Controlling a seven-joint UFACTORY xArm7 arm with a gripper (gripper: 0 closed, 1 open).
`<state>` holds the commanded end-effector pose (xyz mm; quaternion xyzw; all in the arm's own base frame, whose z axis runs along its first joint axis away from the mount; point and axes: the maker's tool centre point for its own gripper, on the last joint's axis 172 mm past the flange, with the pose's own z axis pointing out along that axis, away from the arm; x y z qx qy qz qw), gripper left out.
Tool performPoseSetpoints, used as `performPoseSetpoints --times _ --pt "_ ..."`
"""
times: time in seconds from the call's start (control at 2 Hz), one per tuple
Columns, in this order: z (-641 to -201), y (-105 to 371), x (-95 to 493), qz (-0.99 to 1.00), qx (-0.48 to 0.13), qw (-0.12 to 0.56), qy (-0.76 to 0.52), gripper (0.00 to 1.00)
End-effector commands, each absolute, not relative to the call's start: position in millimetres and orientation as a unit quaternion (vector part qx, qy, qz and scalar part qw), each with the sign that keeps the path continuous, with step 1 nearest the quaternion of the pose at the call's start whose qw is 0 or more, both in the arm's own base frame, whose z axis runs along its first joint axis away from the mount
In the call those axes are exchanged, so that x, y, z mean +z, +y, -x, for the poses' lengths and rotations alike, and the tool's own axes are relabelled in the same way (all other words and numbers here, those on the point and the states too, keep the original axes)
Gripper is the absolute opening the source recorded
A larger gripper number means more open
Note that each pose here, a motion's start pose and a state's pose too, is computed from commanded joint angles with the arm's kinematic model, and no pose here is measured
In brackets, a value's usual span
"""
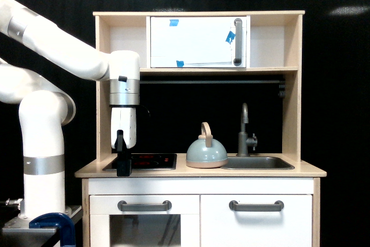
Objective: Place the teapot on the stove
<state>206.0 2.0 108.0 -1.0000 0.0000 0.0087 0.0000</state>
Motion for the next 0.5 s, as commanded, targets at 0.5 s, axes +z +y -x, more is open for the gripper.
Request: performPoseSetpoints --times 0.5 --pt "-209.0 2.0 111.0 1.000 0.000 0.000 -0.013 1.00"
